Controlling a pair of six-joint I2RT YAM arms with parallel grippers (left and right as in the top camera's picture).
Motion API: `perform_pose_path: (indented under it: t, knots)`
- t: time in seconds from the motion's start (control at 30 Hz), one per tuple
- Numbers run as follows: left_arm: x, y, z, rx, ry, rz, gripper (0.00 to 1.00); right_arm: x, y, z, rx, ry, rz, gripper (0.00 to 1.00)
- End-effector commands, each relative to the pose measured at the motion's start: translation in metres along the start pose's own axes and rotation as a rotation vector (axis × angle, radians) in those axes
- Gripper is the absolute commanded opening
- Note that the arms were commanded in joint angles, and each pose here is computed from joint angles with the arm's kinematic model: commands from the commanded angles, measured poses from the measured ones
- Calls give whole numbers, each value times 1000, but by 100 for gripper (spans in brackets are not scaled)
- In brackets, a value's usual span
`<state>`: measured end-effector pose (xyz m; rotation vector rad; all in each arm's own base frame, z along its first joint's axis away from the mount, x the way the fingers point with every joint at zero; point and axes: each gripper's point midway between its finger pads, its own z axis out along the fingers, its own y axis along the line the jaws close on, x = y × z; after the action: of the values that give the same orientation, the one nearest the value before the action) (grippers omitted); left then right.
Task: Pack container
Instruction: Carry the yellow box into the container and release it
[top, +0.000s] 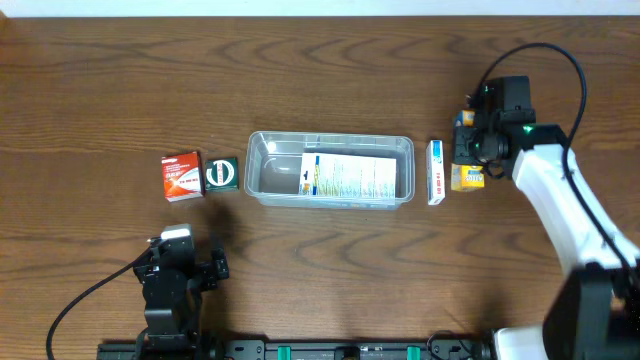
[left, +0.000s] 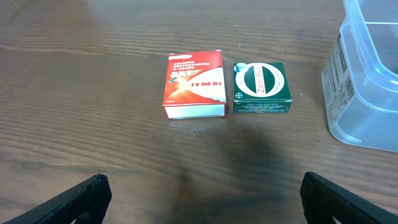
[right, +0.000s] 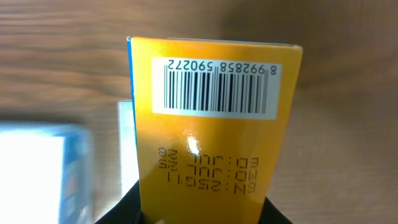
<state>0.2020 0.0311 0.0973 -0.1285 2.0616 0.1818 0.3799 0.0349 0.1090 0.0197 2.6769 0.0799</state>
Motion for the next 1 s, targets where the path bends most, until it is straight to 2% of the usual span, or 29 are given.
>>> perform_pose_path:
  t: [0.0, 0.17, 0.27, 0.4, 0.53, 0.67, 0.87, 0.97]
  knots:
    - [4, 1, 2, -5, 4, -10, 98, -13, 42, -40, -86, -120, -301, 11]
    - [4, 1, 2, -5, 4, -10, 98, -7, 112, -81, -169, -253, -696, 7]
    - [4, 1, 2, -5, 4, -10, 98, 7, 154, -97, -215, -320, -949, 1]
    - [4, 1, 2, -5, 5, -10, 98, 22, 203, -109, -277, -399, -1164, 1]
    - [4, 1, 2, -5, 4, -10, 98, 27, 228, -102, -295, -436, -1282, 1]
    - [4, 1, 2, -5, 4, -10, 98, 27, 232, -74, -277, -408, -1362, 1]
    - [4, 1, 2, -5, 4, -10, 98, 32, 235, -34, -254, -358, -1493, 6]
    - [4, 1, 2, -5, 4, -10, 98, 27, 229, -16, -173, -332, -1523, 11]
